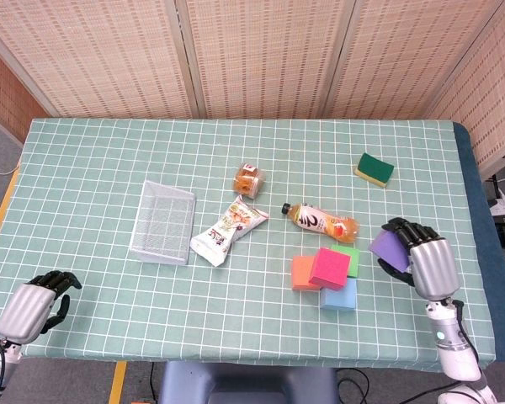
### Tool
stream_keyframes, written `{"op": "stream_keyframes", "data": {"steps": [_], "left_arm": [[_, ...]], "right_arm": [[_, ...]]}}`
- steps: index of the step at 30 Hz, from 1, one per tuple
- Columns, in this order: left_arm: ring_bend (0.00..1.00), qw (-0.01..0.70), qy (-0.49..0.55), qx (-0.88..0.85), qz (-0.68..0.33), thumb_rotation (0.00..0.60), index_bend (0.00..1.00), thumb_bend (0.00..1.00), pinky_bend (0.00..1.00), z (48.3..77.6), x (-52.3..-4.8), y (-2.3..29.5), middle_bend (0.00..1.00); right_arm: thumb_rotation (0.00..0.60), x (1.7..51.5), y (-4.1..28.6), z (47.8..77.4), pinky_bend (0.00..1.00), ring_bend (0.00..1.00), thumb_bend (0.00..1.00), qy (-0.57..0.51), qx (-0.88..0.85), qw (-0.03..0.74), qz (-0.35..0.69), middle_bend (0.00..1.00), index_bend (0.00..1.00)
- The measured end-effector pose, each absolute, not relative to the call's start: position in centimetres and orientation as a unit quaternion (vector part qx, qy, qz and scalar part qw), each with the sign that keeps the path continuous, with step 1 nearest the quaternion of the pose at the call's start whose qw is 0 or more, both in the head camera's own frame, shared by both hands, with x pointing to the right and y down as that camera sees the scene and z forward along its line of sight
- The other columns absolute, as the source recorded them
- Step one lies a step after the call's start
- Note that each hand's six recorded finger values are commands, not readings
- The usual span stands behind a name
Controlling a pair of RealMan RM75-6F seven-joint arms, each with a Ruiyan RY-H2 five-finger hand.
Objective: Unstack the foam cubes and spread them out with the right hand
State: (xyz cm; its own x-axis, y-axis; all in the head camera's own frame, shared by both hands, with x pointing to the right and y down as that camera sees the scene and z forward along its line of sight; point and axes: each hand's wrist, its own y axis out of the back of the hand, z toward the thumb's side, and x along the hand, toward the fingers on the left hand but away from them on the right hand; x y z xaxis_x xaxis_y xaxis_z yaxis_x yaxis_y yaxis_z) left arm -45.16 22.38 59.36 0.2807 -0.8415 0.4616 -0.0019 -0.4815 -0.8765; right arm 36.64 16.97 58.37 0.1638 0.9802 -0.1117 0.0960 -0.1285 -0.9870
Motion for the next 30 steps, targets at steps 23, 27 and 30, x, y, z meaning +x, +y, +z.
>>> {"op": "stream_keyframes", "data": {"steps": [23, 27, 30], "left_arm": [[0.30, 0.406, 0.296, -0.693, -0.516, 0.600, 0.42, 0.68, 0.47, 59.7, -44.8, 22.6, 0.34], [0.30, 0.406, 0.295, -0.693, -0.517, 0.600, 0.42, 0.68, 0.47, 59.8, -44.7, 22.6, 0.34], [0.30, 0.407, 0.295, -0.693, -0.516, 0.600, 0.42, 0.68, 0.47, 59.8, -44.7, 22.6, 0.34]], "right_arm": [[0.600, 41.9, 20.0, 61.1, 0.07, 0.00, 0.06, -0.366, -0.663, 0.360, 0.545, 0.00, 0.00], [0.600, 39.7, 21.0, 60.5, 0.06, 0.00, 0.06, -0.351, -0.716, 0.343, 0.497, 0.00, 0.00], [0.600, 37.9, 21.4, 60.2, 0.06, 0.00, 0.06, -0.341, -0.753, 0.330, 0.456, 0.00, 0.00]]}}
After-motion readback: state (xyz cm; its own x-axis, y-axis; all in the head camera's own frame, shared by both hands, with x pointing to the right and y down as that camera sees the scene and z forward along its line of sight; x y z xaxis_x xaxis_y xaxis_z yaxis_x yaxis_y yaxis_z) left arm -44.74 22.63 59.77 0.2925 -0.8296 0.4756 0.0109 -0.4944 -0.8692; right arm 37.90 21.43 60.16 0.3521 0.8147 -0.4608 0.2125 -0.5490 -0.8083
